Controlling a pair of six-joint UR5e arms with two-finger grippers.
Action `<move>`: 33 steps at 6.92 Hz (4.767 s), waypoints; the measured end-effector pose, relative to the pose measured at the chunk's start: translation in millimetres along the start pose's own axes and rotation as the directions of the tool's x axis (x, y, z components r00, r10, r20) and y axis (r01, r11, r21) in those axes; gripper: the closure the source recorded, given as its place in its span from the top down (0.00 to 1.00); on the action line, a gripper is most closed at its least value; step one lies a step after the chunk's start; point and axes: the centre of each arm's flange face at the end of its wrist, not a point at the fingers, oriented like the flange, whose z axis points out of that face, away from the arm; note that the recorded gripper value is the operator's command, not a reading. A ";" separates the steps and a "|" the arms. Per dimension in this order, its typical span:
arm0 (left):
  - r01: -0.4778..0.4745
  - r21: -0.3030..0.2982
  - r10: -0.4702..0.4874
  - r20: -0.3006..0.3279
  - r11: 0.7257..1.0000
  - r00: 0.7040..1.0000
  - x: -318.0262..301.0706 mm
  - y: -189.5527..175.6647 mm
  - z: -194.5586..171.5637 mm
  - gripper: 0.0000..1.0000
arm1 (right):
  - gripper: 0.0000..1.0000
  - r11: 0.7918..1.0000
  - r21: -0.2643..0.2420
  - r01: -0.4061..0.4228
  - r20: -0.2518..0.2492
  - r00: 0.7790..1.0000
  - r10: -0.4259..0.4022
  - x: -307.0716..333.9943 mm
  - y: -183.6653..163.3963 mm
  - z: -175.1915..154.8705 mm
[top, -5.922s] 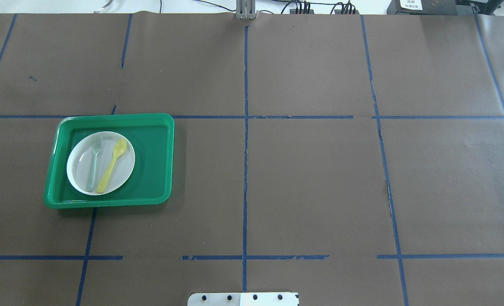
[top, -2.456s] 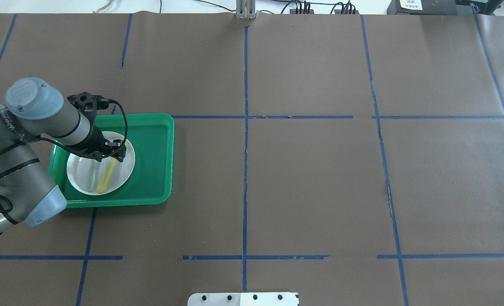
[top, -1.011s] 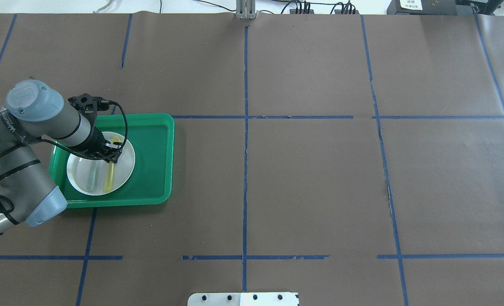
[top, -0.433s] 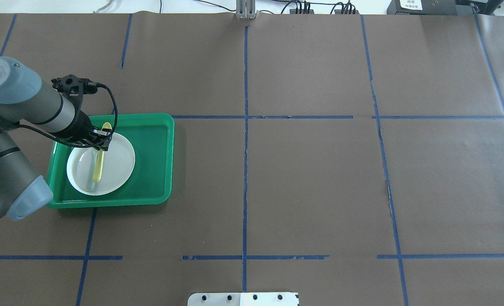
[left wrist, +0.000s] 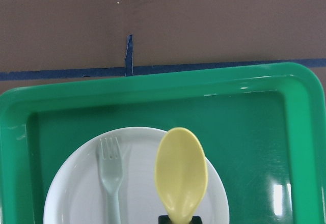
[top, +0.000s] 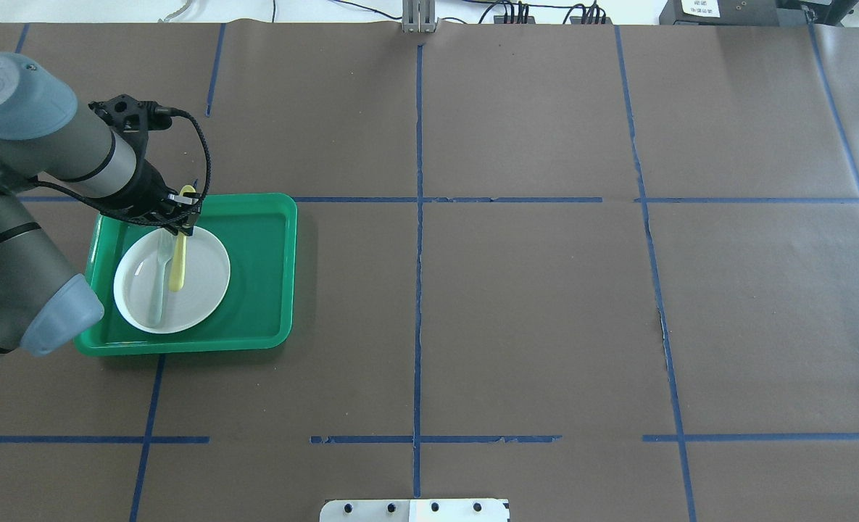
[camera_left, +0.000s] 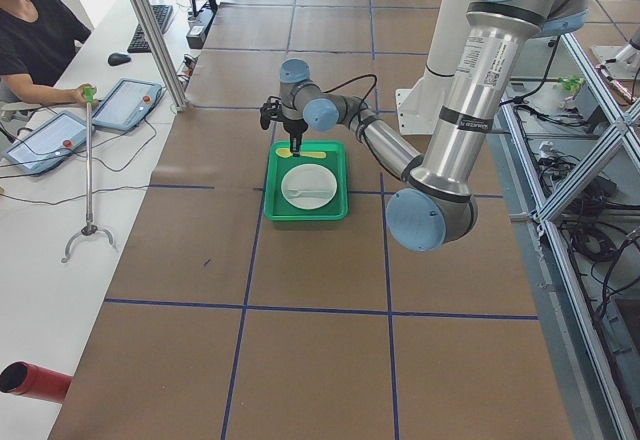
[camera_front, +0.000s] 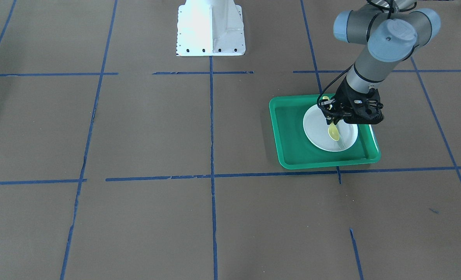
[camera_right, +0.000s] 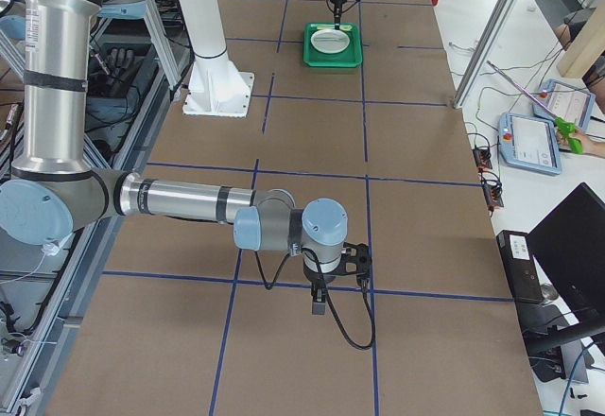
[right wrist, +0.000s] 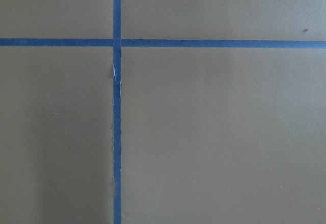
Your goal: Place spoon
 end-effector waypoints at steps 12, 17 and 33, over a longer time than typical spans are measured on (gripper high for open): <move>0.011 -0.108 -0.010 0.011 0.994 1.000 61.6 25.6 98.2 0.66 | 1.00 1.000 0.000 0.000 0.000 1.000 0.000 0.0 0.0 0.0; 0.048 -0.002 -0.048 -0.006 0.999 0.999 21.1 -35.6 40.8 1.00 | 1.00 1.000 0.000 0.000 0.000 1.000 0.000 0.0 0.0 0.0; 0.037 0.006 -0.037 0.042 0.999 0.998 -483.5 13.1 -117.8 1.00 | 1.00 1.000 0.000 0.000 0.000 1.000 0.000 0.0 0.0 0.0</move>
